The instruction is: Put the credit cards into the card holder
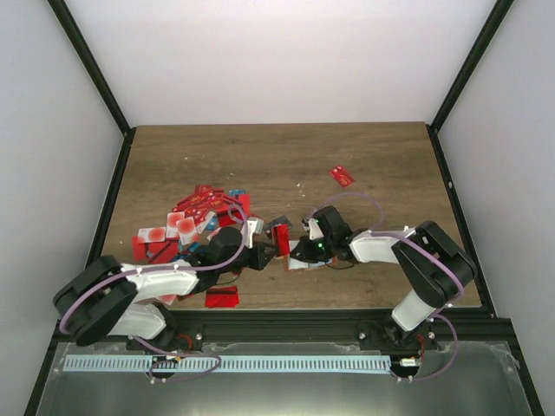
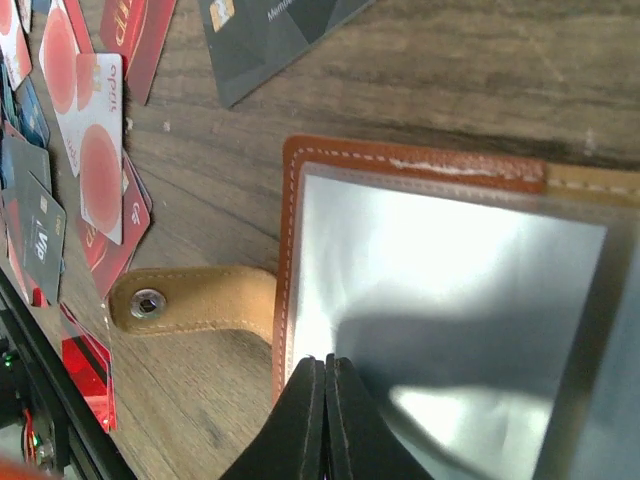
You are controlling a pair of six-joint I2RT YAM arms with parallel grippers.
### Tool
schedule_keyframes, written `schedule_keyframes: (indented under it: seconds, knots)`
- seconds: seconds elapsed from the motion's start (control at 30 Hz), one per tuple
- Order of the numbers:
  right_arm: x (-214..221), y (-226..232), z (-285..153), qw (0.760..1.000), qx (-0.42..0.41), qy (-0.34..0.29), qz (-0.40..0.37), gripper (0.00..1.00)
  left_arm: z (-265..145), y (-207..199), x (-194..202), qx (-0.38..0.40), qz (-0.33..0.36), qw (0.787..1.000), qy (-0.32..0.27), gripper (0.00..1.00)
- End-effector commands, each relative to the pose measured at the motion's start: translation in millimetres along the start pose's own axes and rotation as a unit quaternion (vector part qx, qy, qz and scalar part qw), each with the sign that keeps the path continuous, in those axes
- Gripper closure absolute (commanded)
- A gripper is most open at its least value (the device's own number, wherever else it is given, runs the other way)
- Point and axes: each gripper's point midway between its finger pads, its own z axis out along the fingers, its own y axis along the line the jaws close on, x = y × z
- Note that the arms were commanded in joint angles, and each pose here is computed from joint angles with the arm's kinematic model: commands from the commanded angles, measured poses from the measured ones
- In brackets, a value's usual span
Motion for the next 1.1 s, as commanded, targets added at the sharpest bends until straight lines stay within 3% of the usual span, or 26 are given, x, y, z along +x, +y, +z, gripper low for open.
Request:
schedule_keyframes:
  seconds: [0.0, 0.53, 0.87, 1.07]
  knots:
    - [8.2, -3.4, -1.4, 1.000, 0.001, -0.003, -0.005, 0.98, 21.1, -4.7, -13.8, 0.010, -0.019, 1.000, -0.004, 0.96]
    - [8.6, 9.3, -19.4, 0.999, -0.016, -0.021, -0.018, 0.98, 91.9, 11.1, 7.4, 0.035, -0.117, 0.991, 0.050, 0.96]
    - [-1.4, 21.6, -41.7, 0.998, -0.021, -0.043, -0.031, 0.96, 93.3, 21.2, 17.7, 0.023, -0.123, 0.990, 0.058, 0.96]
    - [-18.7, -5.1, -67.5, 0.994, 0.045, -0.090, -0.028, 0.90, 92.4, 19.1, 17.6, 0.026, -0.119, 0.991, 0.059, 0.96]
